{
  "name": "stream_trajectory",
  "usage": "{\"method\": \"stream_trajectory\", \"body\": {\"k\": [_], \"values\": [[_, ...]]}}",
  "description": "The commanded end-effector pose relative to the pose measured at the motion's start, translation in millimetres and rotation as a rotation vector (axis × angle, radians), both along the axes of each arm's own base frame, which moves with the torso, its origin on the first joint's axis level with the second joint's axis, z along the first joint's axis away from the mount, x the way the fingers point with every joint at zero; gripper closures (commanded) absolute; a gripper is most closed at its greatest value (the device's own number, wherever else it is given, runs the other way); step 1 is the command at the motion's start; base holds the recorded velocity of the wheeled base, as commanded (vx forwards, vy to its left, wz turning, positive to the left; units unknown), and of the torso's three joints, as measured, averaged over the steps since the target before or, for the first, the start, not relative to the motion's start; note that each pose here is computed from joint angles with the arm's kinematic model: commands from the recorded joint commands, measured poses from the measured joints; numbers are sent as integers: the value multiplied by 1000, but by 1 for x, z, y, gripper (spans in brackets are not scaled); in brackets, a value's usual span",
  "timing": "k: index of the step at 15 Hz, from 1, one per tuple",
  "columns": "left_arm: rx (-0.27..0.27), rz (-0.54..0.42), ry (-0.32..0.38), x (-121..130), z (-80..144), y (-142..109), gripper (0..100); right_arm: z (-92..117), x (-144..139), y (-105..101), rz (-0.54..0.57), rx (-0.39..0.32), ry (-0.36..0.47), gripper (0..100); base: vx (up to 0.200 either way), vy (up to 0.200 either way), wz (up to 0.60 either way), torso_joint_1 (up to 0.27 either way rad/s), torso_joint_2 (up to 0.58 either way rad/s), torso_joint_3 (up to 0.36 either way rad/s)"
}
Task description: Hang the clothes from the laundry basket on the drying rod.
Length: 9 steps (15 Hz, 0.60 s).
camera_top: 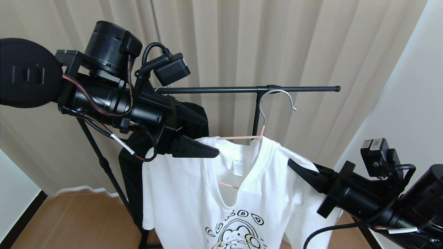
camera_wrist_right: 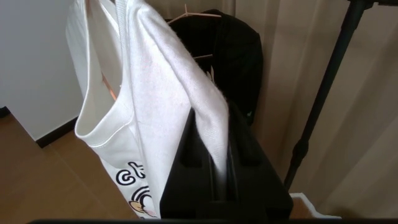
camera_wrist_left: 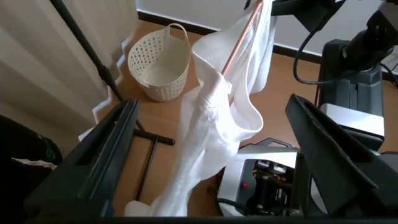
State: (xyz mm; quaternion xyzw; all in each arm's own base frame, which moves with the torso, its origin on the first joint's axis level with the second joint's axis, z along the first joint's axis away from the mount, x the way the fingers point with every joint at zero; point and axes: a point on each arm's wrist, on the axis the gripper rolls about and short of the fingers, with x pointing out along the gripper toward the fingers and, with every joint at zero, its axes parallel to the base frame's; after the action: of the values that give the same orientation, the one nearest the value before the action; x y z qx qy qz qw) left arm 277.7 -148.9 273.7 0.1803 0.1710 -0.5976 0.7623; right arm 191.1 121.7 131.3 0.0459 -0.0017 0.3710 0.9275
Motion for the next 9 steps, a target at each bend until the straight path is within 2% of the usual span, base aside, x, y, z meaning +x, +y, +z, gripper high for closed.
{"method": "stream_trajectory", "body": {"k": [1, 3, 6, 9], "values": [[4, -7, 4, 4, -1, -4, 0, 0, 0, 1, 5, -1, 1, 100, 0, 0, 0, 0, 0, 0], [33, -34, 15, 5, -1, -8, 0, 0, -1, 1, 6, 0, -3, 100, 0, 0, 0, 0, 0, 0], [57, -75, -32, 8, -3, -9, 0, 1, -1, 1, 6, 1, -4, 100, 0, 0, 0, 0, 0, 0], [68, -79, -18, 10, -9, -11, 0, 0, 0, 2, 4, 1, -4, 100, 0, 0, 0, 0, 0, 0]]}}
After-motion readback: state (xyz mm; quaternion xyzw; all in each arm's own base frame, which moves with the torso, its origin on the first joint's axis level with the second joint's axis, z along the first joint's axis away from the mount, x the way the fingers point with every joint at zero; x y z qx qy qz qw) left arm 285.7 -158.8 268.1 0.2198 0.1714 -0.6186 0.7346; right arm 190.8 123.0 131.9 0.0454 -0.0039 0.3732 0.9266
